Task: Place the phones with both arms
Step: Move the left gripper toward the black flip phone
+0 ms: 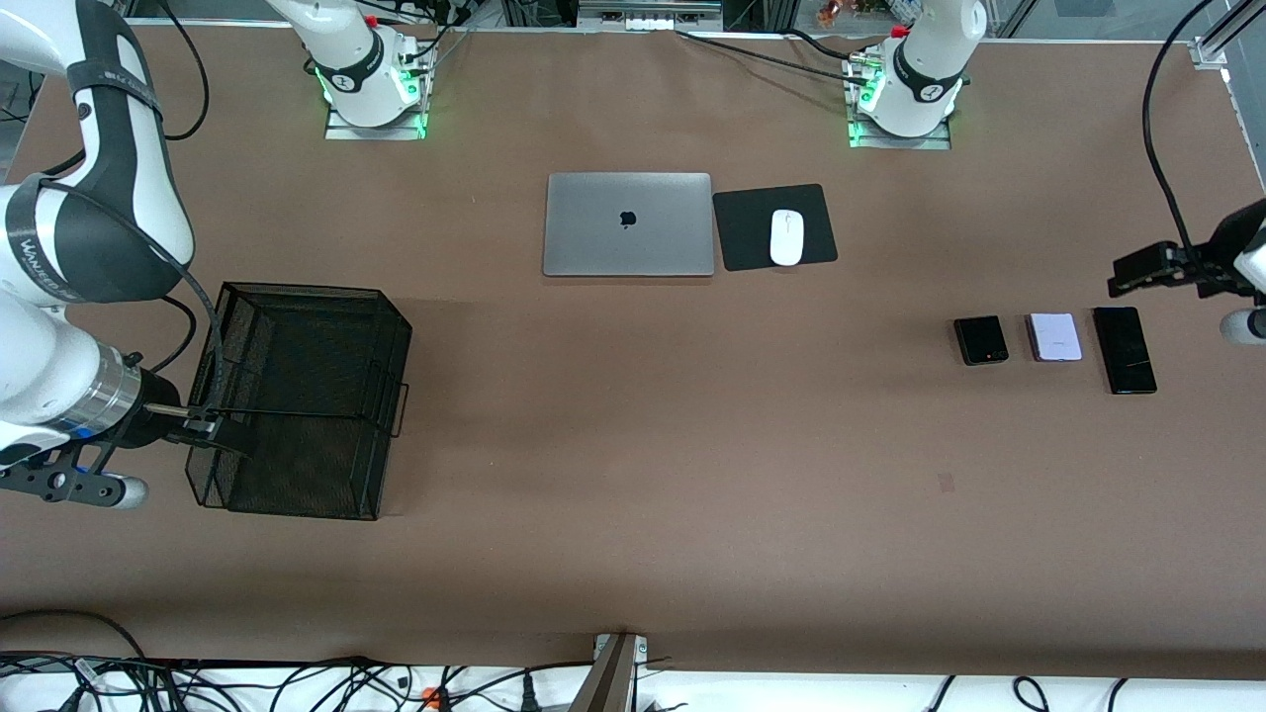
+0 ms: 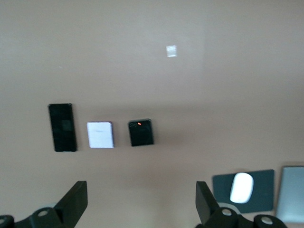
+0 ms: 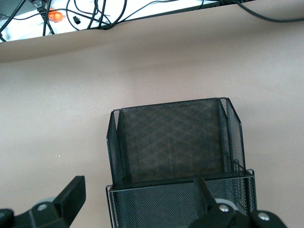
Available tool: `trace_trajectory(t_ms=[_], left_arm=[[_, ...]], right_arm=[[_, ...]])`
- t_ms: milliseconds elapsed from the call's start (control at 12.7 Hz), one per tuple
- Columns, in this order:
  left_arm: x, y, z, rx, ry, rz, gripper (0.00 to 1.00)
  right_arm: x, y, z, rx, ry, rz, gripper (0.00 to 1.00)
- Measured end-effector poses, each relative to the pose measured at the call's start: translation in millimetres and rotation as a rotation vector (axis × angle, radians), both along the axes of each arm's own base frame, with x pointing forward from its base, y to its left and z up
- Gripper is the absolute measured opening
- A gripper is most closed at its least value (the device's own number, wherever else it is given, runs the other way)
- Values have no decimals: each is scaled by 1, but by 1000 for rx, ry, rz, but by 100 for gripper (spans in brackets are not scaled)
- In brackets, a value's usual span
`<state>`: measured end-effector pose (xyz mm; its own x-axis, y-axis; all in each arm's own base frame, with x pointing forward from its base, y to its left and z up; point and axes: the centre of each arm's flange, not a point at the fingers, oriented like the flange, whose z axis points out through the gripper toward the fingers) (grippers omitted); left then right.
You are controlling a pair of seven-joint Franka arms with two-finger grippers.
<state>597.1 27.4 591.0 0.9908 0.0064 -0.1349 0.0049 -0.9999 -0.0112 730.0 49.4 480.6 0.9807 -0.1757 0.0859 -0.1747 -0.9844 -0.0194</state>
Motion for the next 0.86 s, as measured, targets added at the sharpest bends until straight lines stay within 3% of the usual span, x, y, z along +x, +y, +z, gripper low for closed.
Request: trace_trajectory(t_ms=[471, 864], left_arm=[[-14, -49, 2, -8, 20, -70, 100], [-16, -43, 1, -6, 23, -59, 100]], right_arm=[[0, -3, 0, 0, 0, -4, 100], [-1, -4, 4, -4, -6, 28, 100]])
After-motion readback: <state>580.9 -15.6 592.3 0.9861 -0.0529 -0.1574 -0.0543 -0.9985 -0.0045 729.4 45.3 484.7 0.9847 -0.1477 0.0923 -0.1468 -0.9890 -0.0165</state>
